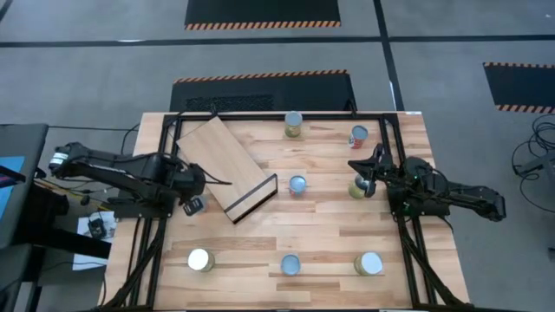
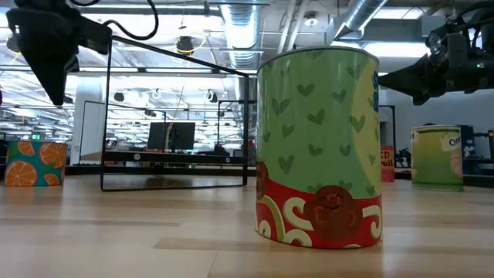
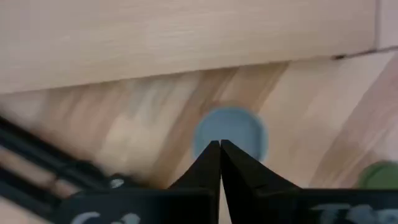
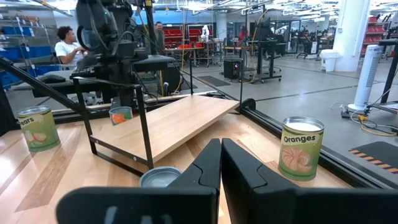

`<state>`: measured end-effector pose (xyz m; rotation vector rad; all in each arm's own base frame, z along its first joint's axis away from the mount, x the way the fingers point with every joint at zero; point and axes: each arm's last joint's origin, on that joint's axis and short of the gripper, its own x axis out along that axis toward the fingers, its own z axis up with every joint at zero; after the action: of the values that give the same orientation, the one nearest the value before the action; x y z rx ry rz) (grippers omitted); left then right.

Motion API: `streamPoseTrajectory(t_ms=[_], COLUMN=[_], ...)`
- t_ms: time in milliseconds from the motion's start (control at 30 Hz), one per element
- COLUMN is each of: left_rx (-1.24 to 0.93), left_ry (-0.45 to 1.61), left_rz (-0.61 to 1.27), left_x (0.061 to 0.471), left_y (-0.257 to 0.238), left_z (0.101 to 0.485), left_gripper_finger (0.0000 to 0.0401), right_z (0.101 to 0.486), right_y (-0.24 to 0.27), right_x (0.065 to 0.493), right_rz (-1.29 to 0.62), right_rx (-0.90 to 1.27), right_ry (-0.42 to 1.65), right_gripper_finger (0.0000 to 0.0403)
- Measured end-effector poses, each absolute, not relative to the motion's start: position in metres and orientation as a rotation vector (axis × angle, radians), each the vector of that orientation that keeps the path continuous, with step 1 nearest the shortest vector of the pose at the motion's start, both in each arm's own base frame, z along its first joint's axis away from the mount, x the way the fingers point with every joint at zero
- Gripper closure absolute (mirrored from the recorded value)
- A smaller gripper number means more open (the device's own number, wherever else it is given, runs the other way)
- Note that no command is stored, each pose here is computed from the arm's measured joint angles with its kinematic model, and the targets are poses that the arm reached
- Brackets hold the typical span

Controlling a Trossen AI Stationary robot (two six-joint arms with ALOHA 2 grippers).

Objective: Pick and place cans onto a shelf
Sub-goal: Put the small canned oranges on the shelf

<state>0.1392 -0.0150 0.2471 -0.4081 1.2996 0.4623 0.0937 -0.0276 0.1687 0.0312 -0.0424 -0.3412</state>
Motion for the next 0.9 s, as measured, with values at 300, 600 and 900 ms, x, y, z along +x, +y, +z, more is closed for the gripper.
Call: streamPoseTrajectory(t_ms=[300,600,900], left_rx=[-0.490,-0.481,-0.432], left_ry=[1.285,1.316,1.321], left_rz=[0.401,0.406,0.374], left_x=[0.143,0.138,0.138], left_y=[-0.026,-0.030,-0.030], left_z=[0.227,0.208,0.208], left_gripper_finger=[0.0342,0.0280,0.0275], right_z=[0.169,0.169,0.169], right_y=[-0.028,-0.028,-0.028], right_x=[0.094,0.094,0.094], right_rz=[-0.341,-0.342,-0.342], right_rx=[0.031,0.031,0.031], right_ry=[-0.042,-0.042,-0.043], right_gripper_finger=[0.0365,0.0365,0.0365])
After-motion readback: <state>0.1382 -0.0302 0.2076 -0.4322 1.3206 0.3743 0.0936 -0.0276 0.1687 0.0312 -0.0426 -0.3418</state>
